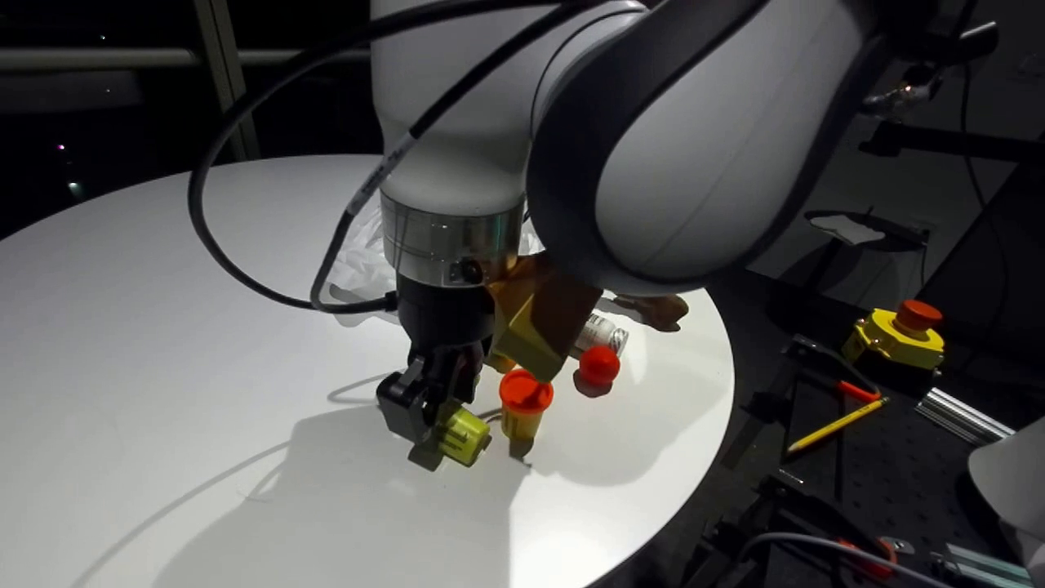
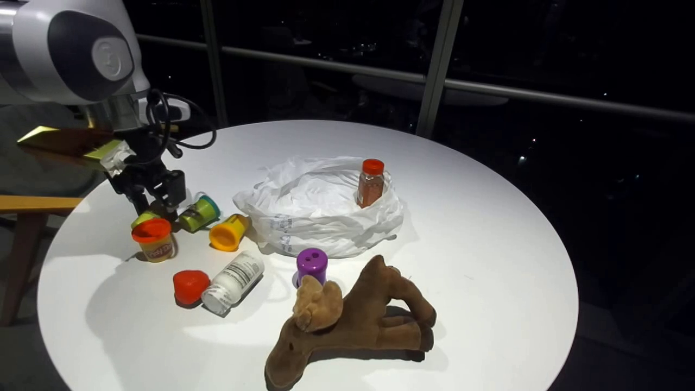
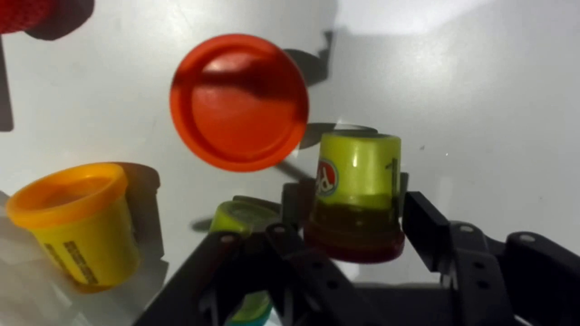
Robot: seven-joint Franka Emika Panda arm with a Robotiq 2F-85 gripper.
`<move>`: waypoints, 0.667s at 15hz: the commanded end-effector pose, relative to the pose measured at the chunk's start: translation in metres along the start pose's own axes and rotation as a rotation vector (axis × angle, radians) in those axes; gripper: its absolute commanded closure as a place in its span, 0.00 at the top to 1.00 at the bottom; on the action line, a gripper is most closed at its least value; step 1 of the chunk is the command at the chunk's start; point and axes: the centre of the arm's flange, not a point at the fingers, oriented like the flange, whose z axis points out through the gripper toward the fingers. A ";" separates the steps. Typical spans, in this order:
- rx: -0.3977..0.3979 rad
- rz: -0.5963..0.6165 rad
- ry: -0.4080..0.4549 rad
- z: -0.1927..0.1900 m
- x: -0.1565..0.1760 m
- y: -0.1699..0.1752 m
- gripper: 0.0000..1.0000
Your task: Pick the objects in the plastic bag and put them on the table
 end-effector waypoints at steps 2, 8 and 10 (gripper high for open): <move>-0.033 0.096 0.060 -0.069 0.018 0.037 1.00; -0.060 0.368 -0.091 -0.106 0.100 0.139 1.00; -0.058 0.471 -0.126 -0.098 0.130 0.179 1.00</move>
